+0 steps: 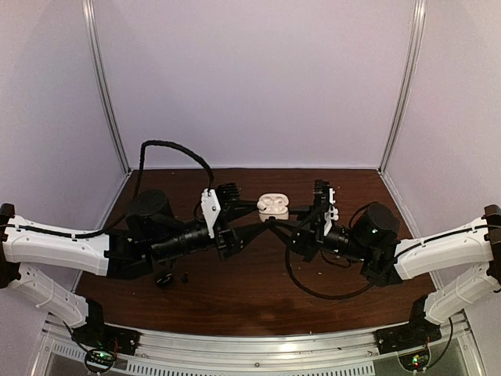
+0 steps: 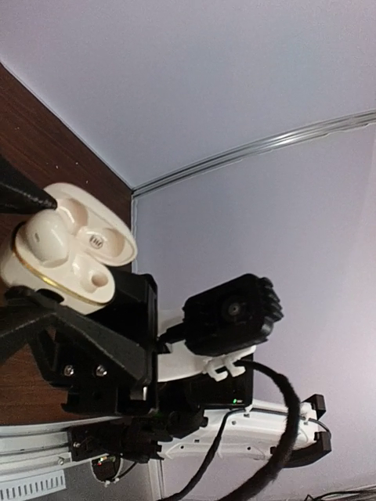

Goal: Insert the wireless bluetooth earbuds into the charging case
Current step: Insert the left earbud into the left side groove of the charging case, then adjust the left earbud in the left side groove of the charging case.

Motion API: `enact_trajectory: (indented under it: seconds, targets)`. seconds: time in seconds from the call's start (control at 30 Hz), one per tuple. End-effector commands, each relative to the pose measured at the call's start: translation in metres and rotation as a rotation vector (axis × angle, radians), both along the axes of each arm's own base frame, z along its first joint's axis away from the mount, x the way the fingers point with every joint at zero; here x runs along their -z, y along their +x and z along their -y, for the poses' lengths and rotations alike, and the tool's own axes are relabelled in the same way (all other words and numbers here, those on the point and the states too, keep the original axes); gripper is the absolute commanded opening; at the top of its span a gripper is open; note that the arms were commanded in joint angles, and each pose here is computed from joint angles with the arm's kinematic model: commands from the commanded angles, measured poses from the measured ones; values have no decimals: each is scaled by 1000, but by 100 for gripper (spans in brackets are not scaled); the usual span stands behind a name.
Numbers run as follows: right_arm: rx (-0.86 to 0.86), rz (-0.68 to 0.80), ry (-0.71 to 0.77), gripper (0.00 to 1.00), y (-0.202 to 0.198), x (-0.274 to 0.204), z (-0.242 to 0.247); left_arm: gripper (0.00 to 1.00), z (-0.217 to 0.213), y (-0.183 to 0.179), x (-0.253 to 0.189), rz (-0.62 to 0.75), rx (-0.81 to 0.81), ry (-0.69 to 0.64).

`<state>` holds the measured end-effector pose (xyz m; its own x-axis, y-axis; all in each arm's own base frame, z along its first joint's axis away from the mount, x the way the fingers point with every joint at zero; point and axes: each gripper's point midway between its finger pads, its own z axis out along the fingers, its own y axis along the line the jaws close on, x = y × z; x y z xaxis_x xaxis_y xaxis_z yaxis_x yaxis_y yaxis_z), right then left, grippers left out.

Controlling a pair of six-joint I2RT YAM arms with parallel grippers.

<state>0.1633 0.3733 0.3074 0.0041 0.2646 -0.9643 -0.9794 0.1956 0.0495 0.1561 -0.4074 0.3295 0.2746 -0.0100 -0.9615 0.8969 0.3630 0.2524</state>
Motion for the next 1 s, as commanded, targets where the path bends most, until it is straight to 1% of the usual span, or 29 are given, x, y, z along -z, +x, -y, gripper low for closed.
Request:
enact_trajectory:
  seconds: [0.0, 0.17, 0.27, 0.33, 0.47, 0.6, 0.67, 0.77, 0.8, 0.9, 0.97]
  targets:
    - [3, 61, 117, 0, -5, -34, 8, 44, 3, -5, 13, -19, 20, 60]
    - [10, 58, 109, 0, -4, -30, 9, 52, -1, -4, 11, -24, 10, 55]
    - [12, 55, 102, 0, -4, -27, 9, 55, -5, -5, 9, -31, 7, 43]
    - [11, 52, 99, 0, -4, -26, 9, 56, -11, 1, 8, -44, -33, 33]
    - [10, 45, 84, 0, -5, -21, 11, 59, -22, 1, 10, -68, -60, 31]
    - [10, 21, 42, 0, -4, -12, 10, 62, -34, -1, 12, -112, -69, 70]
    - [8, 7, 21, 0, -4, -8, 10, 62, -38, -4, 19, -124, -57, 139]
    - [6, -17, -6, 0, -5, -1, 10, 57, -45, -13, 17, -94, -20, 189]
    - [7, -24, -11, 0, -5, 0, 11, 56, -46, -19, 15, -76, 8, 199]
    - [9, -47, -26, 0, -4, 6, 12, 46, -51, -25, 5, -23, 28, 211]
    - [5, -61, -37, 0, -4, 10, 11, 43, -51, -26, -1, 23, 33, 229]
